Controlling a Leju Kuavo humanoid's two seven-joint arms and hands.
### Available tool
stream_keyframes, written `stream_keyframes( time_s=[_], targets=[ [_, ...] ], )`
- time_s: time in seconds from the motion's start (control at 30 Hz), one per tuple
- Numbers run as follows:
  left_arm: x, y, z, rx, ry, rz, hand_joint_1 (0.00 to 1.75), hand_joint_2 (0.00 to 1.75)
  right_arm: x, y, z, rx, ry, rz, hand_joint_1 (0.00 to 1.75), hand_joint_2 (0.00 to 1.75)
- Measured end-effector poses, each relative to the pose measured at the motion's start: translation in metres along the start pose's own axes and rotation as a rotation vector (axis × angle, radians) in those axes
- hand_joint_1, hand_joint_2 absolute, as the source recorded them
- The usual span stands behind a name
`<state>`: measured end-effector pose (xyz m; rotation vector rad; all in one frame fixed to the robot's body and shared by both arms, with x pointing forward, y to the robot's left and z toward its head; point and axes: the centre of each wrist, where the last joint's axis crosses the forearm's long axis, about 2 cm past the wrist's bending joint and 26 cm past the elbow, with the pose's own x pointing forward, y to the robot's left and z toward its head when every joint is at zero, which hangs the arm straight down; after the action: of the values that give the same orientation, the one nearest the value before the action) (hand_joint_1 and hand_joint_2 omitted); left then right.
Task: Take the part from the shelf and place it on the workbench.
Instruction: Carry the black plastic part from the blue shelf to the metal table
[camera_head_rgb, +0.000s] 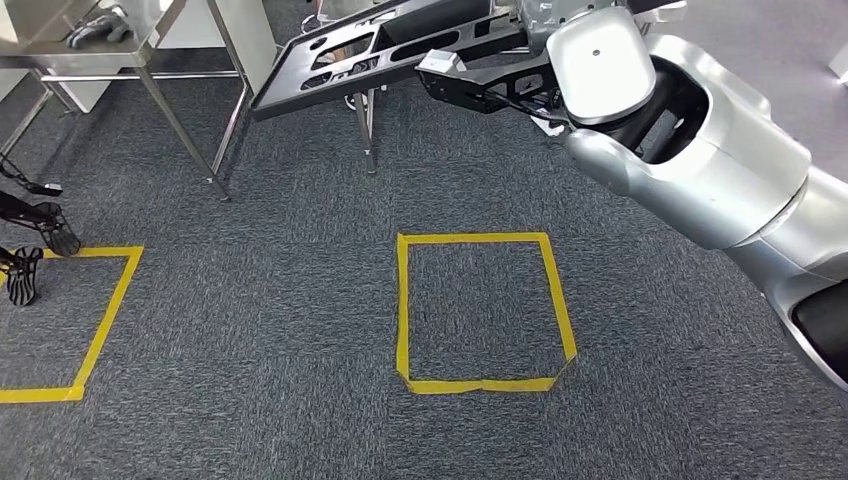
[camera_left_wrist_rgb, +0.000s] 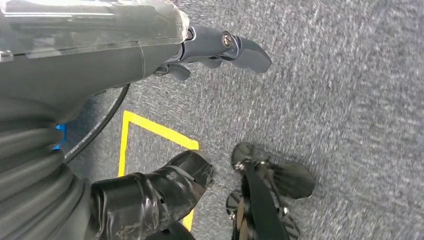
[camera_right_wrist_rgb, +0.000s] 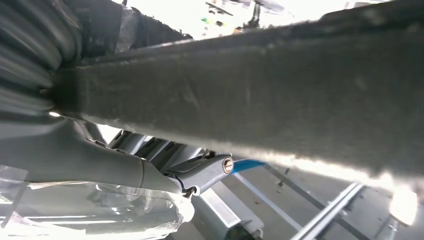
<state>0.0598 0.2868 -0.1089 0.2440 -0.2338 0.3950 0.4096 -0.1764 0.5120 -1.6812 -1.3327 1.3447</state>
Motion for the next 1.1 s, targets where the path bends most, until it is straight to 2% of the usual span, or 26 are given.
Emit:
stream_keyframes(
  time_s=[1.1],
  targets=[
    [-0.0004,-0.0007,0.0002,-0.008,-0.005,0.001,0.0,1.75,-0.0012,0.0056,0.0031,-0.024,0.02,0.0,1.75,1.75]
  ],
)
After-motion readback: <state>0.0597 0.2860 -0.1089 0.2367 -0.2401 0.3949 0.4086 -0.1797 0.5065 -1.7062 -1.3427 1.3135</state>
